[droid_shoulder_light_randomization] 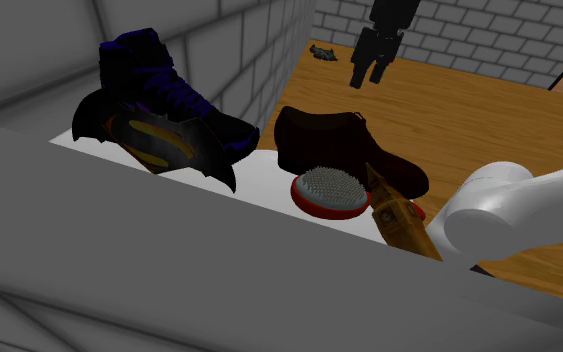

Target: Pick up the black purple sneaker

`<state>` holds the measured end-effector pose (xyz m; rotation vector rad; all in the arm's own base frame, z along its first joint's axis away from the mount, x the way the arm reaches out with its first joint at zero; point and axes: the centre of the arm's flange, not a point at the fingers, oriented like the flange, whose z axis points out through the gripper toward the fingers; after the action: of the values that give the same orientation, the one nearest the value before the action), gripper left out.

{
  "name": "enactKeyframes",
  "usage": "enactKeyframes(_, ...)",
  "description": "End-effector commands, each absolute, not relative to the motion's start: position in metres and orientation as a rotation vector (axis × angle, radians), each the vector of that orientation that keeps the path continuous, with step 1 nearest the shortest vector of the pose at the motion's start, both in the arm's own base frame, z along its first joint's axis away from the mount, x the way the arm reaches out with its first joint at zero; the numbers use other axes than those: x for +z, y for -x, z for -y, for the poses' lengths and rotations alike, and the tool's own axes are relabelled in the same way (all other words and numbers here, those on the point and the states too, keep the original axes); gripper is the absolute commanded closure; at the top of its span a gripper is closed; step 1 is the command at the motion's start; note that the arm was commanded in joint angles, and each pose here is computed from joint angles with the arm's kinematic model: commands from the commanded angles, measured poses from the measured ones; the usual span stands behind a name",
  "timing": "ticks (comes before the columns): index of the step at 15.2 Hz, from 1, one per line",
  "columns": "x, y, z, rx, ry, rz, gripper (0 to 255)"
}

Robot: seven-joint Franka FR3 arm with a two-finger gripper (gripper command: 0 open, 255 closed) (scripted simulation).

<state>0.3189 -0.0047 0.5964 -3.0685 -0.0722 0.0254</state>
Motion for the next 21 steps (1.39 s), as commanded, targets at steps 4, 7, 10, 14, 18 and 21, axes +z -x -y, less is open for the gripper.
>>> enactKeyframes(4, 0.601, -0.325, -0.032, -0.061, 3.072, 0.131, 0)
enactKeyframes(7, 0.606, -0.330, -0.069, -0.147, 3.072, 0.191, 0)
enactKeyframes(10, 0.612, -0.334, -0.107, -0.234, 3.069, 0.250, 0)
enactKeyframes(14, 0.619, -0.335, -0.157, -0.350, 3.059, 0.329, 0)
enactKeyframes(18, 0.625, -0.334, -0.207, -0.466, 3.043, 0.408, 0)
enactKeyframes(21, 0.630, -0.331, -0.244, -0.552, 3.026, 0.467, 0)
